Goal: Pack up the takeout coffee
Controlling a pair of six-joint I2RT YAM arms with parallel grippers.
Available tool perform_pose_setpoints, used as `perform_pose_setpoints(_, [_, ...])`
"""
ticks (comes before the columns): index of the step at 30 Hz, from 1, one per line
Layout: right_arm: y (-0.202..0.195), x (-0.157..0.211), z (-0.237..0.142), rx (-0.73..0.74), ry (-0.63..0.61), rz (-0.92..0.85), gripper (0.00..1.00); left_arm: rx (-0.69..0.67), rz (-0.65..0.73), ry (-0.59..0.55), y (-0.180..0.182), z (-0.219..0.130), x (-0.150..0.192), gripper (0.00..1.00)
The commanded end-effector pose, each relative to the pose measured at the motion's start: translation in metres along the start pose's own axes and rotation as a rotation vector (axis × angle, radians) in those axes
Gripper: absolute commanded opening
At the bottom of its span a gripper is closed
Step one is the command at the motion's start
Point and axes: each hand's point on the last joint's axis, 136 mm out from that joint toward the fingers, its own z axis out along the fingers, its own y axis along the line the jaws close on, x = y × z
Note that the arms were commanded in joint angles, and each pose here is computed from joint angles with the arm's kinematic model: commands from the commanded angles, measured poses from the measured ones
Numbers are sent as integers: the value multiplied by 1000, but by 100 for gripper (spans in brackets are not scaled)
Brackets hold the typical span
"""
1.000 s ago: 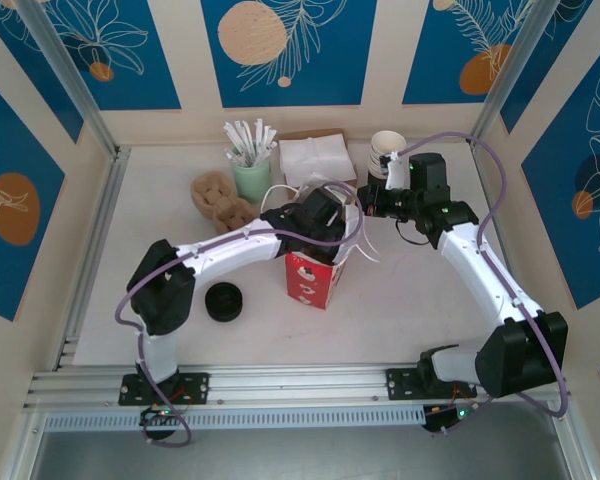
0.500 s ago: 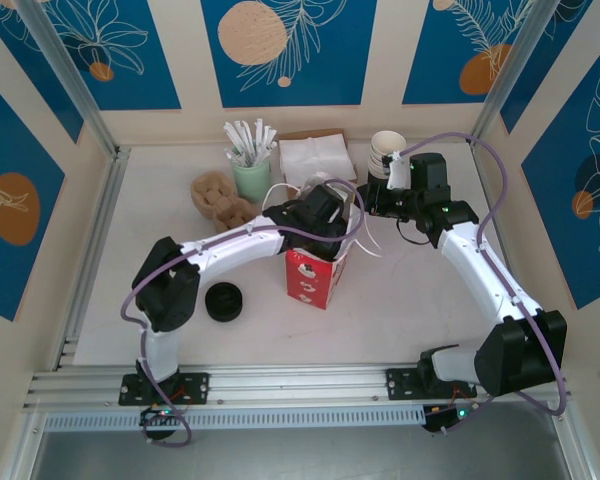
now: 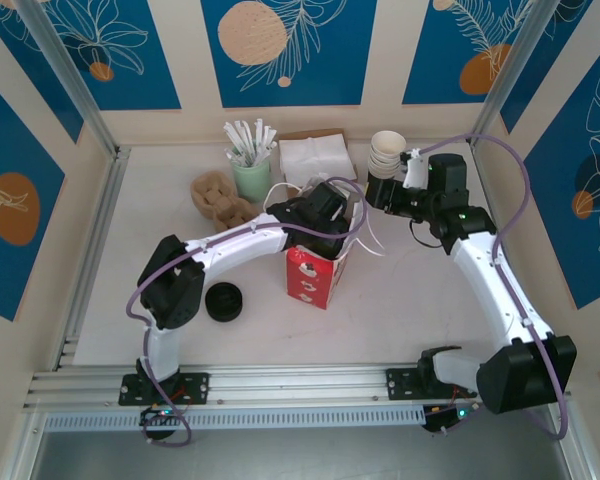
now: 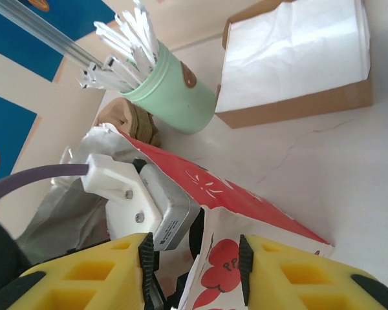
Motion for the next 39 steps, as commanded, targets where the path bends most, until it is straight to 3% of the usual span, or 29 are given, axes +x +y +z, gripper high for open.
perform_pose_setpoints(1, [2,4,-7,-14,9,-6,42,-22,-5,202,8,28,60,71])
perform_pose_setpoints(9, [6,11,-8,-35,39,25,43,-21,8,214,7,31,71,71])
perform_pose_setpoints(18, [13,21,0,-61,60,25,44,-5,9,132,3,9,32,79])
perform_pose_setpoints(24, [16,28,7,-59,87,11,44,-5,-1,82,1,-11,9,92])
perform_pose_setpoints(31, [16,36,13,-48,116,8,44,0,-9,53,-2,-26,-7,98])
perform_pose_setpoints(39, [16,40,15,-36,143,7,44,8,-18,18,-4,-37,-25,99])
